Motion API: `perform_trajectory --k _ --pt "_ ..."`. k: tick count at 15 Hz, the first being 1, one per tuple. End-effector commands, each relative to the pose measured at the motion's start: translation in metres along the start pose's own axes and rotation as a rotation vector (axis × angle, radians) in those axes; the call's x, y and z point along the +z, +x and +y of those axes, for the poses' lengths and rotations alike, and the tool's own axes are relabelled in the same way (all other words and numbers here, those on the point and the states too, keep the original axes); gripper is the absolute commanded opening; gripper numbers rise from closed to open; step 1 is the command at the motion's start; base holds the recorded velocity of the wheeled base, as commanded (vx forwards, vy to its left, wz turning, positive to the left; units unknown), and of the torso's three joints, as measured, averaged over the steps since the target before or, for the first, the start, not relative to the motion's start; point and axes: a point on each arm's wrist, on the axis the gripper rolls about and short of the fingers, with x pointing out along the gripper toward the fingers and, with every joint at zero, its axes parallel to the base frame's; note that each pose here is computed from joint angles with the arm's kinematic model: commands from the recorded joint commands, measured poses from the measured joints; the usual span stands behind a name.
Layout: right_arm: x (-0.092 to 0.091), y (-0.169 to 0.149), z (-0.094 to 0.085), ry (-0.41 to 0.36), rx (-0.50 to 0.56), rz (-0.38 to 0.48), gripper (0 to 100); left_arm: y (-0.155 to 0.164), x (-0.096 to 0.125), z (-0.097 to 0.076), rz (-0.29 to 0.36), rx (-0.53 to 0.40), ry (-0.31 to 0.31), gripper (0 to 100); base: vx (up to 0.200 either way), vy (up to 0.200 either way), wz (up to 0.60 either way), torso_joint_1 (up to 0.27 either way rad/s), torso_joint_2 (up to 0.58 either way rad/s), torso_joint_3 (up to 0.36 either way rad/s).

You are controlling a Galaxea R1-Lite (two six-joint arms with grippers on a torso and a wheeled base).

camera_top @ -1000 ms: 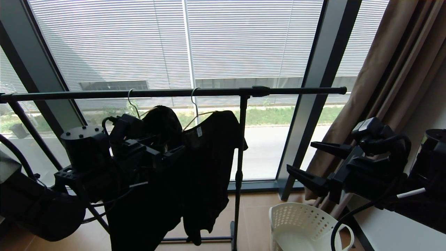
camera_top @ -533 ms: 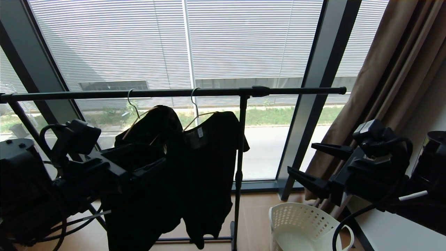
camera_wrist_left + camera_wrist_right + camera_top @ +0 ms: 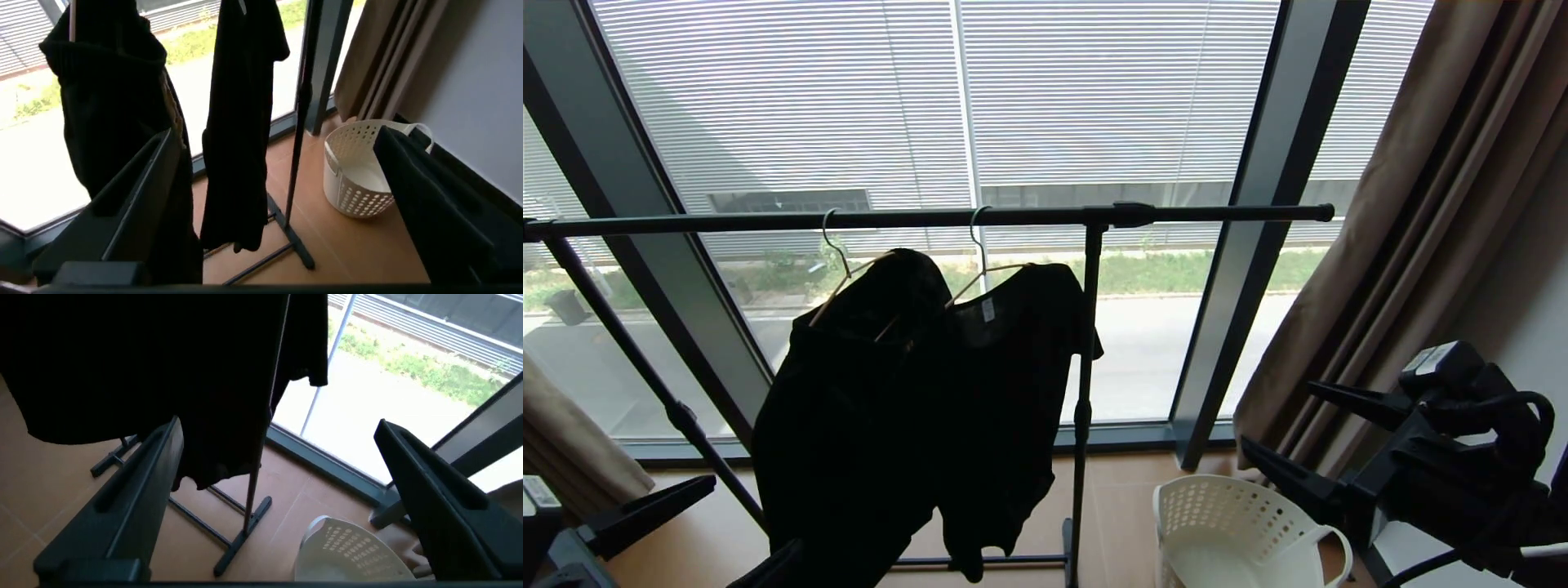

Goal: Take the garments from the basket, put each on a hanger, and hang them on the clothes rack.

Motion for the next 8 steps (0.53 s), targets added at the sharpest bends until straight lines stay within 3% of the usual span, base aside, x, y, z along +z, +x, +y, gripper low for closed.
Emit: perform_trajectory --k 1,4,5,8 --pt "-0.009 -0.045 0.007 -0.014 -0.083 -0.041 100 -0.048 -0.026 -0.011 -0.031 0.032 0.030 100 0.000 0.000 0.00 0.000 0.00 0.000" --pt "-0.027 -0.068 0.009 -0.028 -0.187 0.006 100 -0.064 -0.042 -0.016 -0.043 0.037 0.032 100 0.000 0.000 0.00 0.000 0.00 0.000" --pt "-0.045 -0.088 0.008 -0.026 -0.207 -0.001 100 -0.072 -0.054 -0.019 -0.033 0.048 0.028 100 0.000 0.000 0.00 0.000 0.00 0.000" --pt "-0.063 -0.117 0.006 -0.034 -0.220 0.027 100 -0.079 -0.066 -0.022 -0.016 0.065 0.022 100 0.000 0.000 0.00 0.000 0.00 0.000"
